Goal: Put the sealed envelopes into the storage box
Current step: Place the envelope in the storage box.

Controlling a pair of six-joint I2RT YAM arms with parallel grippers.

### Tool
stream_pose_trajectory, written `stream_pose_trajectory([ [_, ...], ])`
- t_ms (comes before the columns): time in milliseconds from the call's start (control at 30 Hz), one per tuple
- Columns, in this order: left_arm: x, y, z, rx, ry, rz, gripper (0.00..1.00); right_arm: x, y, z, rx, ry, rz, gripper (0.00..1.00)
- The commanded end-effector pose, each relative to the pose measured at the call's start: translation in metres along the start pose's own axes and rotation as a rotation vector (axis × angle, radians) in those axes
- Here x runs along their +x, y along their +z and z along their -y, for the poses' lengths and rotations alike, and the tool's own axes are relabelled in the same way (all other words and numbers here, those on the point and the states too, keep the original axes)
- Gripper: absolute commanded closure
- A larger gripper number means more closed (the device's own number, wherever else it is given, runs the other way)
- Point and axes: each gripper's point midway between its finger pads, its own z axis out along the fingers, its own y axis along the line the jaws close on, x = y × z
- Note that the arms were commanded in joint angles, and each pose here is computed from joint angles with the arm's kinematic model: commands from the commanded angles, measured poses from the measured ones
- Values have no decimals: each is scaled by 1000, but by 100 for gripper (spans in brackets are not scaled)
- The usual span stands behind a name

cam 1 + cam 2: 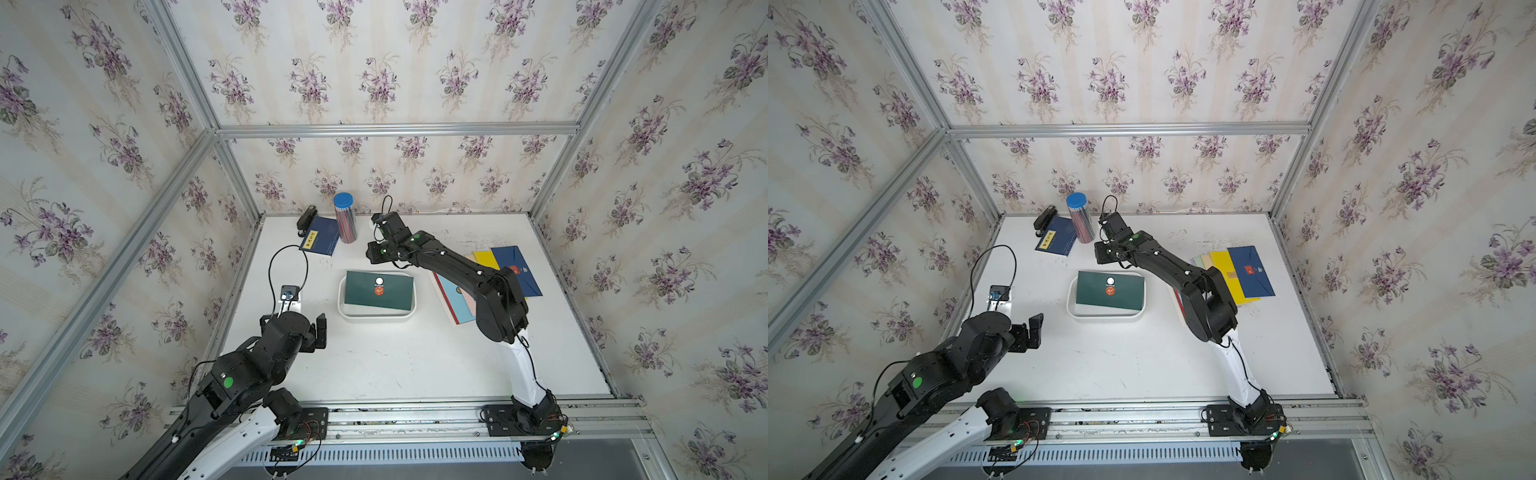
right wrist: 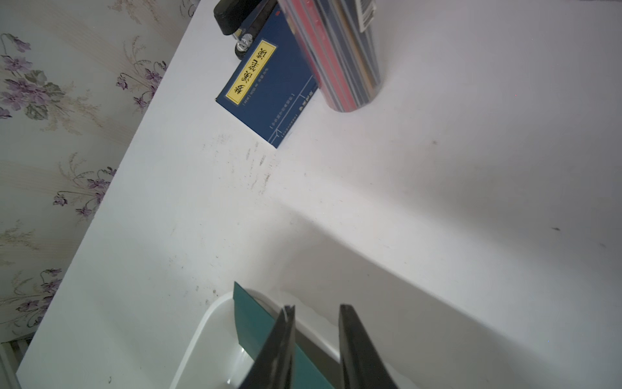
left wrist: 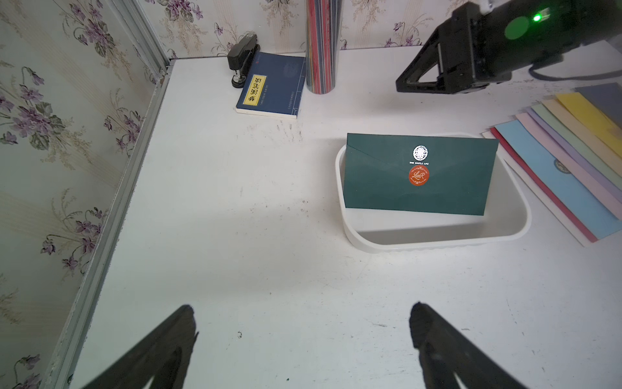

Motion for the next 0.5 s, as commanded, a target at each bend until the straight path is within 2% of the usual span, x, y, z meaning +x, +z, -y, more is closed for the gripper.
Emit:
stream_pose_trajectory([
  [0,-5,0,2,5,-8,21,0,4,15,-14,-11,21,-41,73],
  [200,-5,1,1,-2,-4,17,0,7,38,-23,-17,16,-79,75],
  [333,-5,1,2,-1,-1,15,0,7,38,-29,-23,7,-80,78],
  [467,-5,2,2,0,-1,15,0,34,57,-24,-4,-18,-149,82],
])
